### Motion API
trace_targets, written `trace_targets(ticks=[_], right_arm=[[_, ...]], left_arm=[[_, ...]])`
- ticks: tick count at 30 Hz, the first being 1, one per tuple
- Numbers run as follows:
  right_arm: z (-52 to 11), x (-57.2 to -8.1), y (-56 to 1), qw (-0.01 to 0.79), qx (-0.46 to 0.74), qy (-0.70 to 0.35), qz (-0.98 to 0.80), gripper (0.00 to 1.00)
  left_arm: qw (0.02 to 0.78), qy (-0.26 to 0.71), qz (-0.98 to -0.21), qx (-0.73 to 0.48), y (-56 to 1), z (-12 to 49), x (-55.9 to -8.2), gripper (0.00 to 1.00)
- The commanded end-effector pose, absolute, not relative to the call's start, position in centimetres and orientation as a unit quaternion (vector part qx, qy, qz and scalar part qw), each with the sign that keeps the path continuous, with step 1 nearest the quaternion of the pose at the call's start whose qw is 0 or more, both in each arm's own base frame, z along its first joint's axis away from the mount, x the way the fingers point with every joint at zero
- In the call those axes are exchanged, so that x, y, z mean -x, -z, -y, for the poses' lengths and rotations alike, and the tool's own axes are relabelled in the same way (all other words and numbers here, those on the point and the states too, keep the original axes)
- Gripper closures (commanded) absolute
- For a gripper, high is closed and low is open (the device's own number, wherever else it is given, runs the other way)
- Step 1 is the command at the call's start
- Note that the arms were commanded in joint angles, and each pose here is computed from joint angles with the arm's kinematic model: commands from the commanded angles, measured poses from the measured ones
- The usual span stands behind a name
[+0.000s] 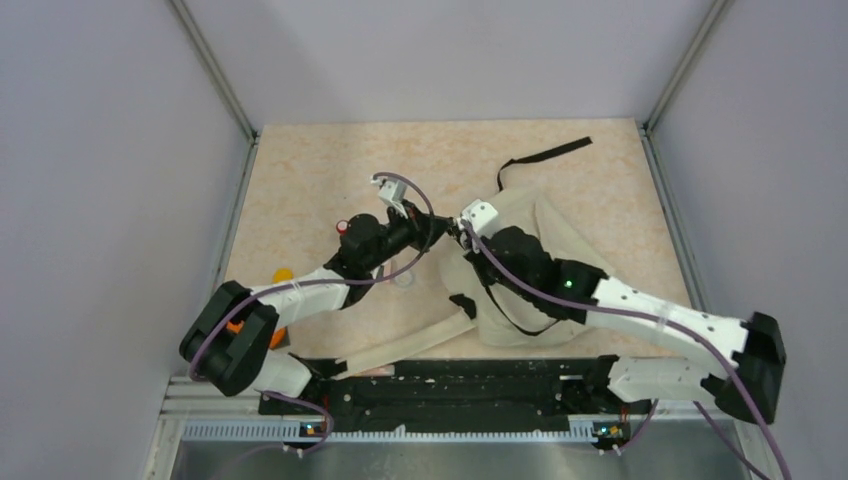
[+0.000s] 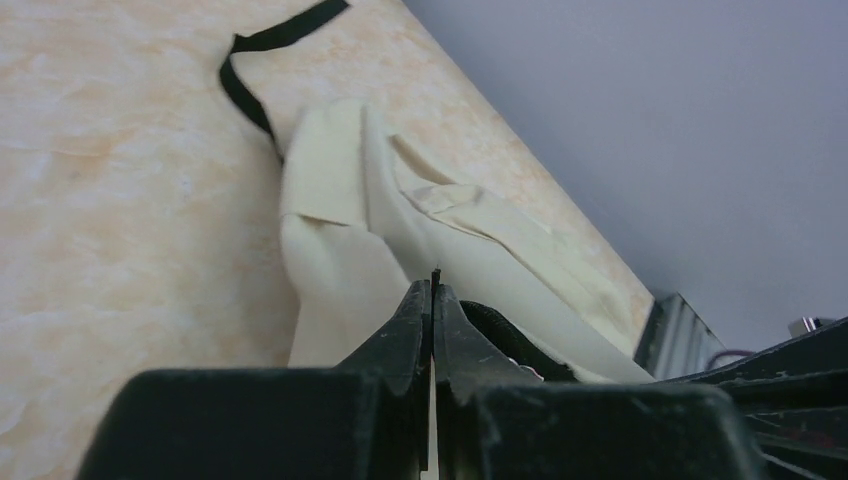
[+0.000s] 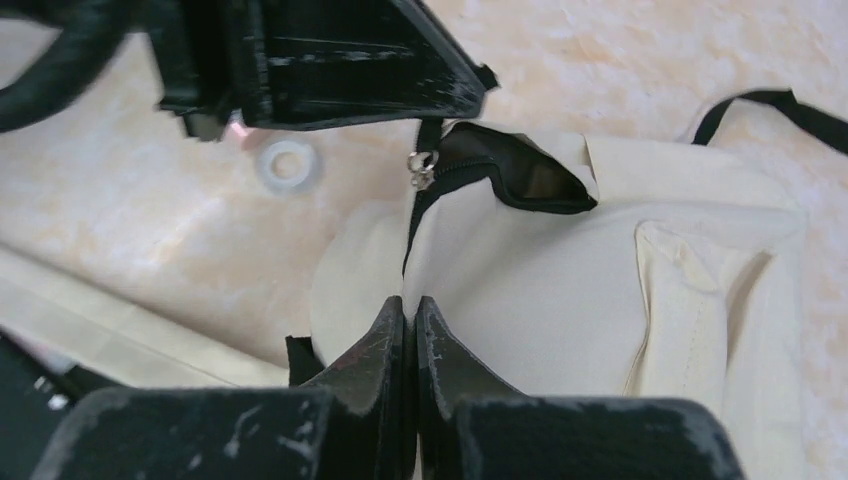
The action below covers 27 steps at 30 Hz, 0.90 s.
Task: Pack the student bag
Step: Zip the student bag at the center of the board.
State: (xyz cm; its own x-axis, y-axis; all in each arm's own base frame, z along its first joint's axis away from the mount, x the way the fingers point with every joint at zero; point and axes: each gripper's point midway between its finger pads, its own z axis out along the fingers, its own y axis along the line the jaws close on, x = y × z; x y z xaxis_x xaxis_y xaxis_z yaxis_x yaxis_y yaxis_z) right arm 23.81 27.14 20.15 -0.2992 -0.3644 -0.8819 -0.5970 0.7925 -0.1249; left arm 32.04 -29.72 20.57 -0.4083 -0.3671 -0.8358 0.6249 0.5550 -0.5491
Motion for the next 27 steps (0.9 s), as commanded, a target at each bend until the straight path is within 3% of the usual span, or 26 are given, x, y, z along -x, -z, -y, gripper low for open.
trace_targets(ticks=[1, 15, 27], right_arm=[[-28.3, -17.9, -28.1, 0.539, 0.392, -0.265, -0.697, 1.00], [-26.2, -10.3, -39.1, 0.581, 0.457, -0.404, -0.539, 1.00], [-25.6, -8.8, -41.9, 0.602, 0.465, -0.424, -0.492, 1.00]], left_arm=[[0.572, 0.476, -0.661, -0.100, -25.3, 29.7, -32.6, 1.00], [0.562, 0.423, -0.705, -0.093, -20.8, 29.9, -35.5, 1.00], [0.561, 0.384, -0.729, -0.082, -17.8, 28.8, -36.9, 1.00]])
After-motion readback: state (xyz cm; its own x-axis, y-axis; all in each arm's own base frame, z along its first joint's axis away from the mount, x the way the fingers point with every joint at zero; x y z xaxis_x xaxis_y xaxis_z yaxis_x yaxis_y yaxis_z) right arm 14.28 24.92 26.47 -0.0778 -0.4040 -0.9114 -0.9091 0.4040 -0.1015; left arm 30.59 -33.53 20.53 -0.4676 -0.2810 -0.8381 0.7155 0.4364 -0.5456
